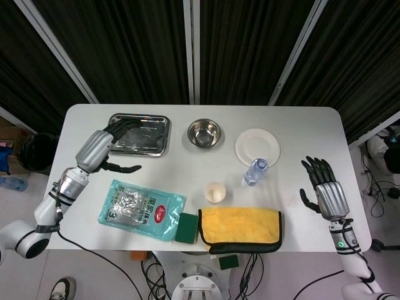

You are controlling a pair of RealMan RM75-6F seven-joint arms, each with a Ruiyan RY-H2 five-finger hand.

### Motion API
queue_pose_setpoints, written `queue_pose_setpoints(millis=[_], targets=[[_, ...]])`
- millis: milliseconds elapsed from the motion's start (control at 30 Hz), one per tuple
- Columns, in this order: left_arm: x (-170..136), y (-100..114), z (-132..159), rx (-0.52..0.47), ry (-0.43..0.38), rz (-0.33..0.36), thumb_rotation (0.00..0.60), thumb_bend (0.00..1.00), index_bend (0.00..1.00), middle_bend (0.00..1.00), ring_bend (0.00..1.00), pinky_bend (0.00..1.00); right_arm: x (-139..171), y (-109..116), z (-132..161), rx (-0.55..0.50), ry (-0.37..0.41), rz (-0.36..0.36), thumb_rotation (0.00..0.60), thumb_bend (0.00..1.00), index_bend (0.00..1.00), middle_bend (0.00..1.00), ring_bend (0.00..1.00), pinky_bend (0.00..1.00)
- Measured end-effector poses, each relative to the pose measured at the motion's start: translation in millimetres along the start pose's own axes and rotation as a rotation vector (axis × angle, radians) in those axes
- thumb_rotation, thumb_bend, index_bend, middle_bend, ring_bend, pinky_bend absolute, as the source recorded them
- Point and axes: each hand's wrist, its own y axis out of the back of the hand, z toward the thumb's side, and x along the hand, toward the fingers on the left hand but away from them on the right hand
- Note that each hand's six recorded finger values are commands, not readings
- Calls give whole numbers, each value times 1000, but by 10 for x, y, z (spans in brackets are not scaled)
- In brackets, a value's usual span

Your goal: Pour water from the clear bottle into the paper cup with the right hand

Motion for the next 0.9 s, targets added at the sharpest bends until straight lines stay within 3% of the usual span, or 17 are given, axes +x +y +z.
queue_pose_setpoints(millis=[333, 533, 600, 900], targets=[[0, -11, 20, 9, -1, -4, 373, 90, 162, 151, 121, 197, -4, 40, -49, -21, -39, -19, 600, 420, 0, 0, 0, 0], [10, -45, 9, 15, 4, -15, 370, 90, 162, 151, 121, 197, 6, 35, -74, -78, -66, -10, 600, 276, 0, 0, 0, 0], [5, -57, -7, 18, 8, -17, 371, 90, 162, 151, 121, 196, 7, 14, -93, -118, -90, 5, 600, 224, 0, 0, 0, 0], [-48, -144, -115, 23, 38, -34, 375, 90, 162, 151, 121, 196, -28, -190, -107, -292, -183, 119, 600, 166, 0, 0, 0, 0]])
